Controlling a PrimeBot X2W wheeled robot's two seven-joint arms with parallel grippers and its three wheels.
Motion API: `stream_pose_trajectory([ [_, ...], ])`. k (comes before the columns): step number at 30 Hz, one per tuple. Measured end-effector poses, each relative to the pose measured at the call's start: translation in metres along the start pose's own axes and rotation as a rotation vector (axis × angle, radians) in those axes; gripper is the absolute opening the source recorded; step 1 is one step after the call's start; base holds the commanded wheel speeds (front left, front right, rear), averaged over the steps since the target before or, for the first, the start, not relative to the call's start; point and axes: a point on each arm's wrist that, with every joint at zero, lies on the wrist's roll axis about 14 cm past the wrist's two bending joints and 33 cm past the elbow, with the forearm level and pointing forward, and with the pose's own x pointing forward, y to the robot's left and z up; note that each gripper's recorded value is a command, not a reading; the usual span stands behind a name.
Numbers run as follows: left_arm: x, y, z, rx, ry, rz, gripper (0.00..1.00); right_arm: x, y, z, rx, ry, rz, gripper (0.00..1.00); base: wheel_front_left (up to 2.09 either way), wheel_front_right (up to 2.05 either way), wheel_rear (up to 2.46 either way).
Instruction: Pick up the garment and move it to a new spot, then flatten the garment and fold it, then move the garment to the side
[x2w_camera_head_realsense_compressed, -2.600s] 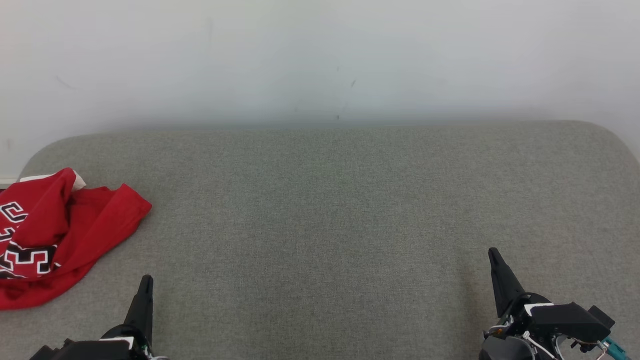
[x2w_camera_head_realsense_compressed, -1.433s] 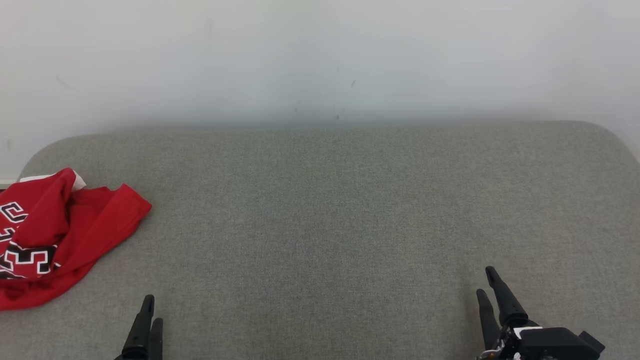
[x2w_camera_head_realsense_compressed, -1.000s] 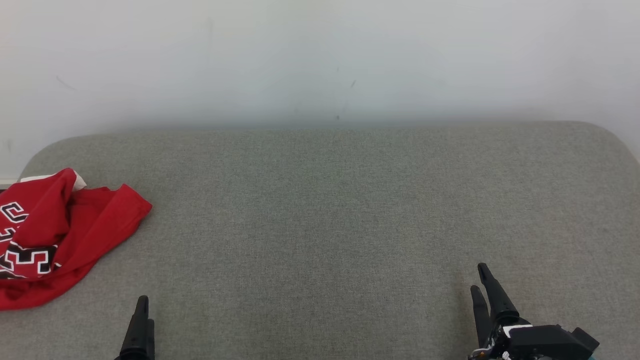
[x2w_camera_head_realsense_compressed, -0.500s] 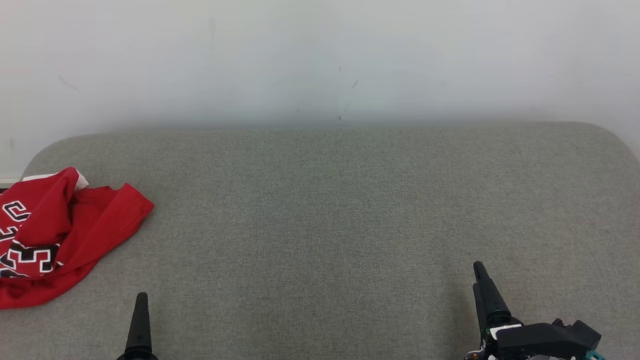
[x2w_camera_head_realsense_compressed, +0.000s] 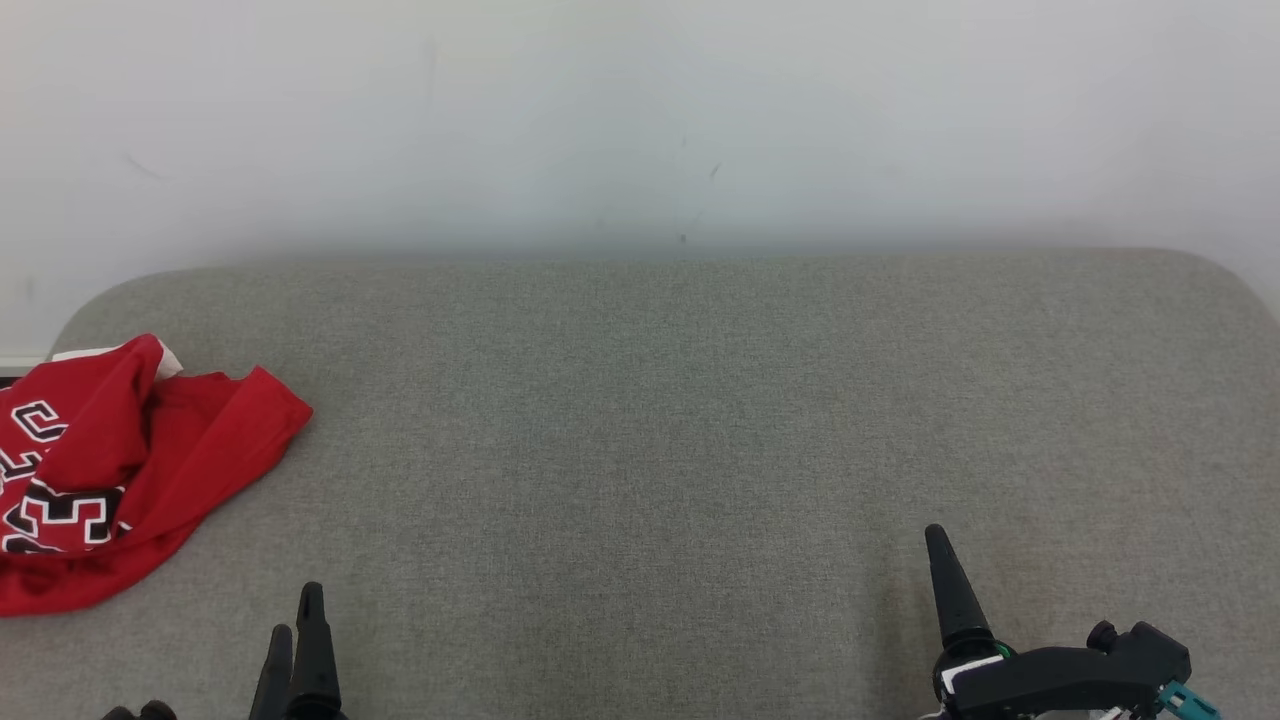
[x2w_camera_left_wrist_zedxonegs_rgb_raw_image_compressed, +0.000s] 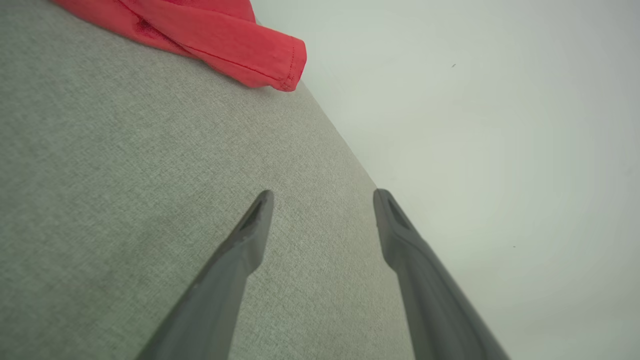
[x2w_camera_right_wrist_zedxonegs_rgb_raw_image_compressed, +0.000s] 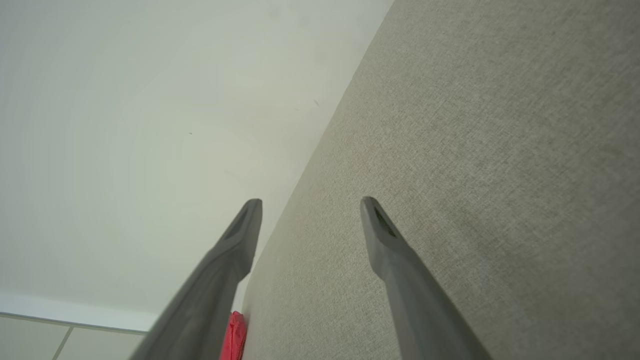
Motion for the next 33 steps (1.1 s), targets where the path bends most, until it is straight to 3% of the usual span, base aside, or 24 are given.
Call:
stream_pose_trajectory([
  [15, -0.003, -0.011, -0.005, 0.261, -0.002, -0.047, 1.00, 0.000, 0.006, -0.005, -0.176, 0.002, 0.029, 1.00, 0.00, 0.00, 0.00],
  [33, -0.004, -0.021, -0.010, 0.481, -0.013, -0.098, 1.00, 0.002, 0.008, -0.009, -0.329, -0.002, 0.049, 1.00, 0.00, 0.00, 0.00],
])
